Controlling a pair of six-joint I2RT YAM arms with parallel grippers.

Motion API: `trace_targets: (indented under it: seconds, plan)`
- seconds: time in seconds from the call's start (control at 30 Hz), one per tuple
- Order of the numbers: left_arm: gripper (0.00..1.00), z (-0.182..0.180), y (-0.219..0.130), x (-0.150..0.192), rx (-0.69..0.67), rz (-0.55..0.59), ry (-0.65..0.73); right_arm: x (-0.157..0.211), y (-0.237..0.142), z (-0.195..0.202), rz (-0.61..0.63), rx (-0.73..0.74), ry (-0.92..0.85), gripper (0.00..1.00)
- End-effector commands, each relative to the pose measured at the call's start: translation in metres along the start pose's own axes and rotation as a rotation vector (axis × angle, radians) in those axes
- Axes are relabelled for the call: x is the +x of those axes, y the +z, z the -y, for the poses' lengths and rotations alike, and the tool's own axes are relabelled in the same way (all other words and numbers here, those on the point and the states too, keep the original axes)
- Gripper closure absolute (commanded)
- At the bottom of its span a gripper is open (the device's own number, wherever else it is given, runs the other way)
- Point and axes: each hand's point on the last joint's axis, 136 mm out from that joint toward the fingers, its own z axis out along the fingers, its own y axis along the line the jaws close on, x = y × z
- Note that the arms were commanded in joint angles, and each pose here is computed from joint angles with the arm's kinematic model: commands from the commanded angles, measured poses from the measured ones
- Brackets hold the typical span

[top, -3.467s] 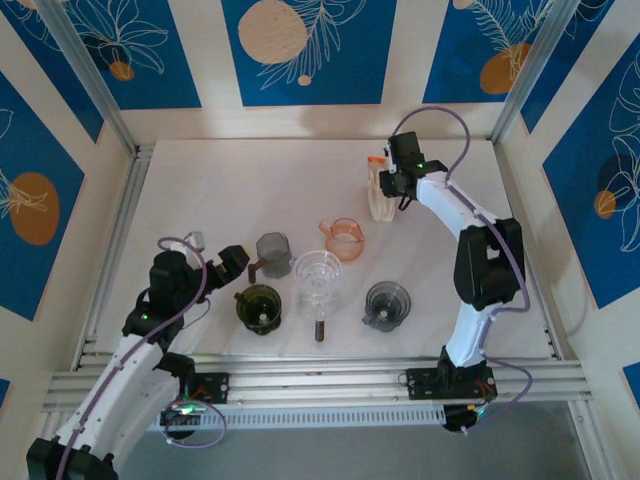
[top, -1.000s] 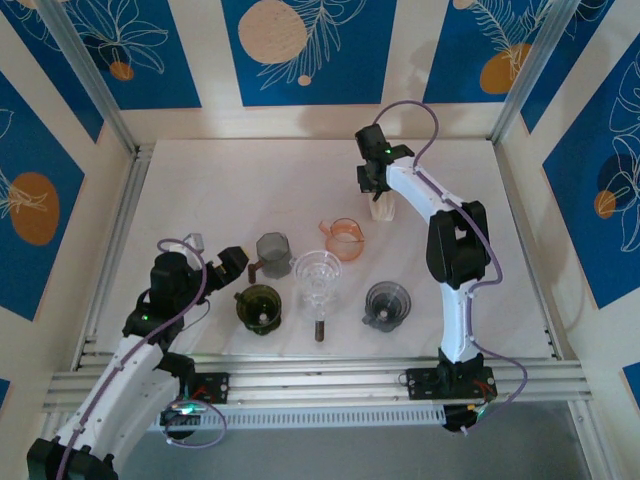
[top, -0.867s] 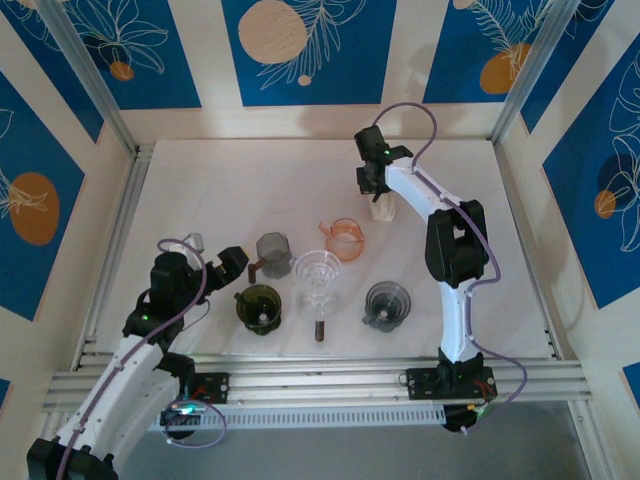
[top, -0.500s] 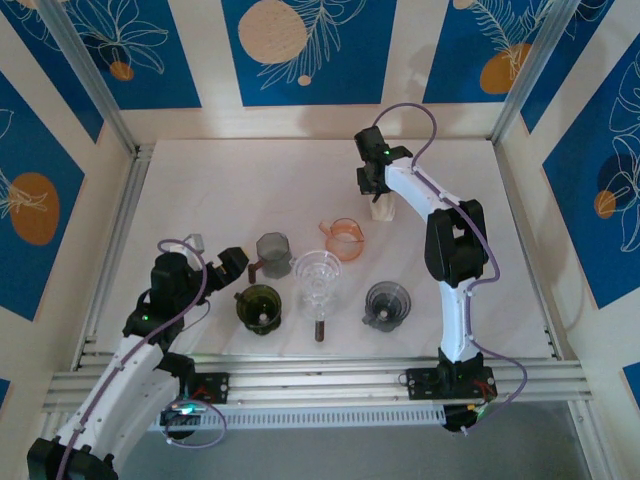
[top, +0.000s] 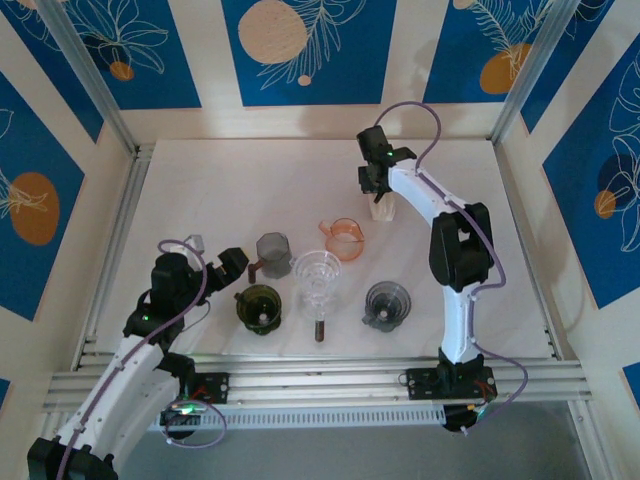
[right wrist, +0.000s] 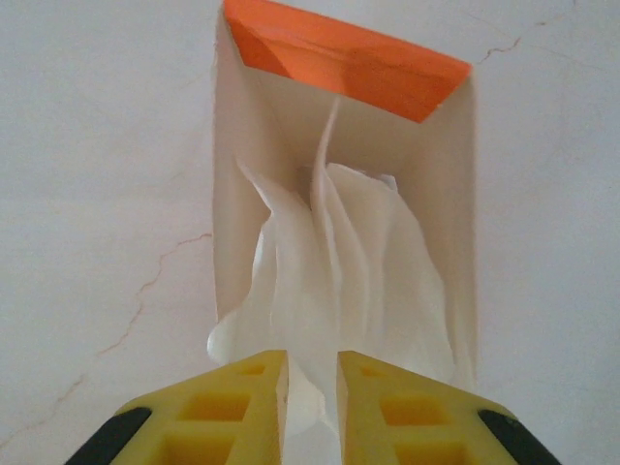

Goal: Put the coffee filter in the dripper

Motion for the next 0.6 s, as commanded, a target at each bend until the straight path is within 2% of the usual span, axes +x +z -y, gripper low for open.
trace_targets:
  seconds: [0.0,0.57]
  plan:
    - [0.0,0.0,0.001,0.001,0.002,0.001,-0.005,-0.016,-0.029,-0.004,0.079,-0.039,-0.008,0.78]
    - [0.0,-0.002,0.002,0.001,-0.005,-0.001,-0.005,0.001,0.001,-0.004,-0.002,-0.017,-0.084,0.8]
